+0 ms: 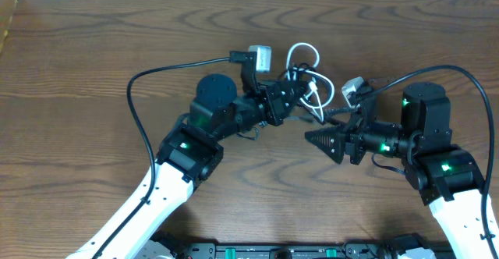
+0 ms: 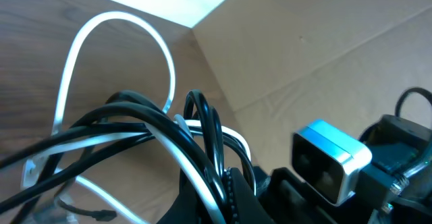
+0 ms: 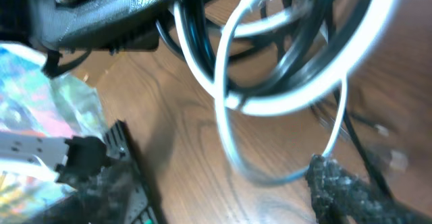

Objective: Untangle cables

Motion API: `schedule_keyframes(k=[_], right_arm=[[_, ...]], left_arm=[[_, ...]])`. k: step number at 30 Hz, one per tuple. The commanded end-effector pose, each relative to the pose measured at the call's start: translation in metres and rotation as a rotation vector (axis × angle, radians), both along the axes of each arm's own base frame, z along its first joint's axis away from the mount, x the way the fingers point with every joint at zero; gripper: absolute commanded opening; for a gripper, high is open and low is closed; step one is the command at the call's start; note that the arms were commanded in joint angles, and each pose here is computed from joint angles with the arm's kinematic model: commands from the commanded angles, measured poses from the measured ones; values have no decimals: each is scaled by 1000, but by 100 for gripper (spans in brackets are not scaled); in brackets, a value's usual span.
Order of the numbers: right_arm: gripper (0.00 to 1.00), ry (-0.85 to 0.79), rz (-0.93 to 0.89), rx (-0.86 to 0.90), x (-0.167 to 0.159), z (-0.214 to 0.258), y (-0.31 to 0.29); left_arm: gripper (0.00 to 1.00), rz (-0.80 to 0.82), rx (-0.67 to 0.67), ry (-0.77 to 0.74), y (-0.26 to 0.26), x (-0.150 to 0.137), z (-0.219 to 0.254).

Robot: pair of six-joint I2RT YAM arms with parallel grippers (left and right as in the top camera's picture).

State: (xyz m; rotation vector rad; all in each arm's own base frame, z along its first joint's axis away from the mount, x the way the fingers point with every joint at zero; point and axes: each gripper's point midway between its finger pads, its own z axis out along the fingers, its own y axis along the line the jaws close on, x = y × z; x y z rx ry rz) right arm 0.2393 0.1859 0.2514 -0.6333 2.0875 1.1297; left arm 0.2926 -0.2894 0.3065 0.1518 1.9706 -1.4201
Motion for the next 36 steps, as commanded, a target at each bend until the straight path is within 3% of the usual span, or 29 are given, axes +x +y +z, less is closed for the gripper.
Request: schedule_keyframes(k=[1, 6, 7, 8, 16, 23, 33, 34, 35, 36], right_arm=[[58, -35, 36, 13, -5, 8, 4], [8, -35, 36, 13, -5, 9, 4], [1, -34, 36, 13, -5, 8, 4], [1, -32, 36, 13, -5, 8, 4], [1, 7, 92, 58, -17, 12, 9], [1, 72, 103, 57, -26, 5, 9], [2, 131, -15, -43, -17, -17, -4], [11, 149, -44, -57, -14, -20, -7], [26, 162, -68, -67, -12, -23, -9], [52, 172, -88, -75, -11, -25, -11]], left_arm=[[7, -34, -46, -19, -7, -11, 19], [7, -33, -50, -10, -7, -11, 19], [8, -25, -49, -11, -7, -10, 18], [8, -16, -48, -11, -6, -9, 18], [7, 99, -23, -19, 5, 9, 14], [7, 332, 77, 31, 34, 35, -12], [7, 389, 80, 32, 51, 48, -12], [7, 367, 79, 30, 48, 46, -12], [7, 342, 82, 23, 45, 43, -11], [7, 312, 88, 10, 42, 40, -11]])
